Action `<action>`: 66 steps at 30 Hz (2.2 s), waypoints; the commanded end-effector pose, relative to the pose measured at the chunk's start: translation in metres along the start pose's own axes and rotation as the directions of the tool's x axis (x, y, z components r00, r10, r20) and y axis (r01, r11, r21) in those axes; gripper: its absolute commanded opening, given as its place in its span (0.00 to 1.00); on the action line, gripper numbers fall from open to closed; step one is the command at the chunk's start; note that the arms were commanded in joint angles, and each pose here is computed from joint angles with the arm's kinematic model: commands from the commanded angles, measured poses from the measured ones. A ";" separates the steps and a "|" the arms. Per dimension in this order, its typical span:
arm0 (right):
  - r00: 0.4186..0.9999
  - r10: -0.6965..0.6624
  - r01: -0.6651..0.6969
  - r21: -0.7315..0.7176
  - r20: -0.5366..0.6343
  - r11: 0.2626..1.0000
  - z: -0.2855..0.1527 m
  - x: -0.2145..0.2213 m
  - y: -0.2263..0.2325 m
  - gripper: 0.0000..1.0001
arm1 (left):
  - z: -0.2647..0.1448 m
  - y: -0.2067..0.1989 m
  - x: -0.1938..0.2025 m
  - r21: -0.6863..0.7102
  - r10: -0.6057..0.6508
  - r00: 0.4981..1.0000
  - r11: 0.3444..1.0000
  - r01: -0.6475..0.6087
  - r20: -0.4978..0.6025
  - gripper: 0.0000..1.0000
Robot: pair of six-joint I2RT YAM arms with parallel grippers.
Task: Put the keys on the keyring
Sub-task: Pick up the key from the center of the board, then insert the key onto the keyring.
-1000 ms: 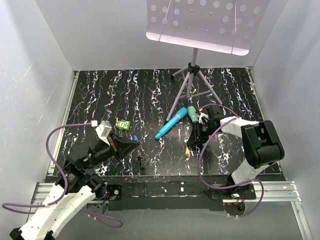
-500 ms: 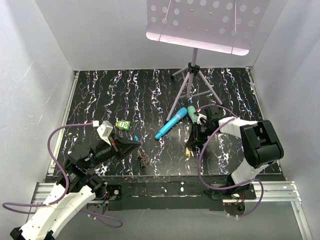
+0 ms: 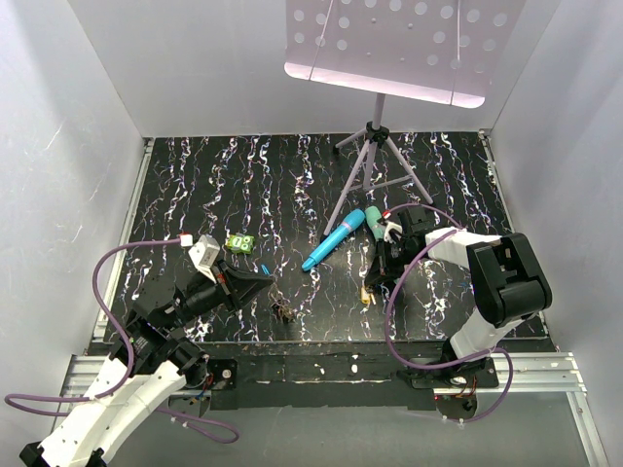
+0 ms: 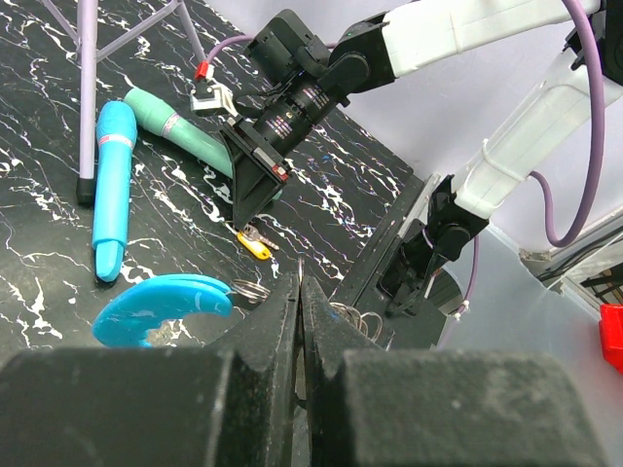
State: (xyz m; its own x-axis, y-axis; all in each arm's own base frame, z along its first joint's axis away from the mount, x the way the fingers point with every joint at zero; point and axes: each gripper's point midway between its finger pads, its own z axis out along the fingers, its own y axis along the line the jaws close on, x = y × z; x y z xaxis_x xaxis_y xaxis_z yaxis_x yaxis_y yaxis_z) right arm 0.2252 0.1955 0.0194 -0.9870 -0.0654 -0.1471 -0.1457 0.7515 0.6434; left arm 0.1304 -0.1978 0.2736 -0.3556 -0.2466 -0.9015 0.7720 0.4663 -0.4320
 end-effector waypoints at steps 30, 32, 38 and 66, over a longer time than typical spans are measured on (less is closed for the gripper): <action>-0.483 -0.680 0.852 0.117 0.552 -0.510 -0.201 0.029 0.297 0.01 | 0.022 -0.040 -0.086 0.167 0.769 0.605 0.582 -0.796 0.206 0.00; -0.493 -0.679 0.850 0.137 0.544 -0.508 -0.196 0.018 0.306 0.01 | 0.030 -0.031 -0.085 0.137 0.794 0.570 0.554 -0.821 0.212 0.00; -0.507 -0.708 0.853 0.173 0.492 -0.492 -0.180 -0.004 0.318 0.01 | 0.053 -0.011 -0.090 0.098 0.816 0.524 0.517 -0.850 0.245 0.00; -0.571 -0.632 0.821 0.339 0.524 -0.460 -0.153 -0.015 0.340 0.01 | 0.052 0.006 -0.080 0.001 0.790 0.549 0.571 -0.821 0.273 0.00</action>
State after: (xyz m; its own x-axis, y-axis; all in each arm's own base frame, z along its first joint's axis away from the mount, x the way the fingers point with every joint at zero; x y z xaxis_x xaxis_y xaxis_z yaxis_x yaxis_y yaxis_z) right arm 0.1829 0.3490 0.3221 0.6738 -0.1723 -0.7185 -0.7350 -0.2564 -0.6278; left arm 0.1896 -0.2248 0.3237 0.5191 0.0462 -0.8534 0.7714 0.4047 0.4911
